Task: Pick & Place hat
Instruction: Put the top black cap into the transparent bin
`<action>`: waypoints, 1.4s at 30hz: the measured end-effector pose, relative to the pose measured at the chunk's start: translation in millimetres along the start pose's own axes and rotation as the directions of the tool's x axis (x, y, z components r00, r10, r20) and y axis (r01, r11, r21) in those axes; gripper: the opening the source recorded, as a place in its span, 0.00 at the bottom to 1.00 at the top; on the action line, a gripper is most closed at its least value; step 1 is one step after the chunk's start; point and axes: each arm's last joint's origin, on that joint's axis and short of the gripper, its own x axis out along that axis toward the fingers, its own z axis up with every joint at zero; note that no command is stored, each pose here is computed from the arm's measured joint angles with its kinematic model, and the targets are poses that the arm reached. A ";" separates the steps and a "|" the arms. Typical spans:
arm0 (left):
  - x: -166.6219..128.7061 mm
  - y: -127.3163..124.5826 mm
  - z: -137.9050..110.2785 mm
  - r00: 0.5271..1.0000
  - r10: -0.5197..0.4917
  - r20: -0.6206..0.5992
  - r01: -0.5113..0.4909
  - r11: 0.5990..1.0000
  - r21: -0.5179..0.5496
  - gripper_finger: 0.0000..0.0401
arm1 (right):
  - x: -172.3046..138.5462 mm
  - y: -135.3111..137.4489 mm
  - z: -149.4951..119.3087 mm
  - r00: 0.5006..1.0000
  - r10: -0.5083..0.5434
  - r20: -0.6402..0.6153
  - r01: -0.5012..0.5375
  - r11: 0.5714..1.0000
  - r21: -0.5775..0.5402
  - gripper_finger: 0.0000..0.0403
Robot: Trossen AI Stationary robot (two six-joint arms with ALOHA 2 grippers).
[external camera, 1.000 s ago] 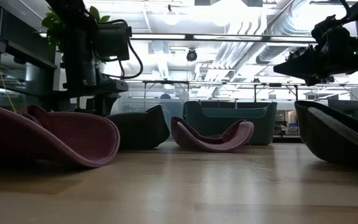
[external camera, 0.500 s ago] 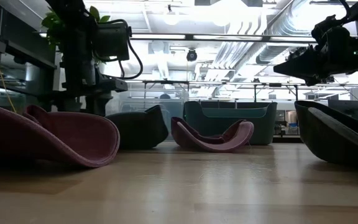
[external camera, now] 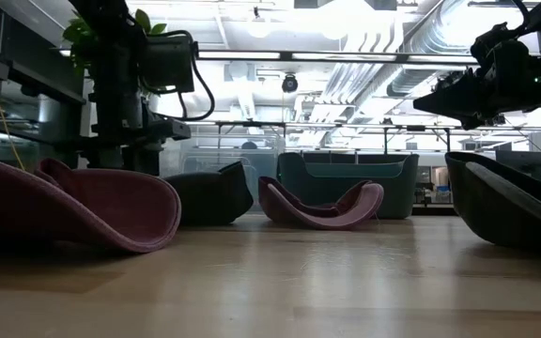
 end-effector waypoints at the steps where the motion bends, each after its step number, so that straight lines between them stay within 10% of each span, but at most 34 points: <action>1: 0.0 0.0 0.0 1.000 0.000 0.000 0.000 1.000 0.003 0.26 | 0.0 0.0 0.0 1.000 0.000 0.000 0.000 1.000 0.000 0.00; 17: -0.5 1.7 -1.3 1.000 0.011 -0.025 -0.010 0.999 0.036 0.02 | 0.0 0.0 0.0 1.000 0.000 0.000 0.000 1.000 0.000 0.00; 42: -42.8 0.6 2.5 0.992 -0.109 0.063 0.104 0.991 0.083 0.01 | 0.0 0.0 0.0 1.000 0.000 0.000 0.000 1.000 0.000 0.00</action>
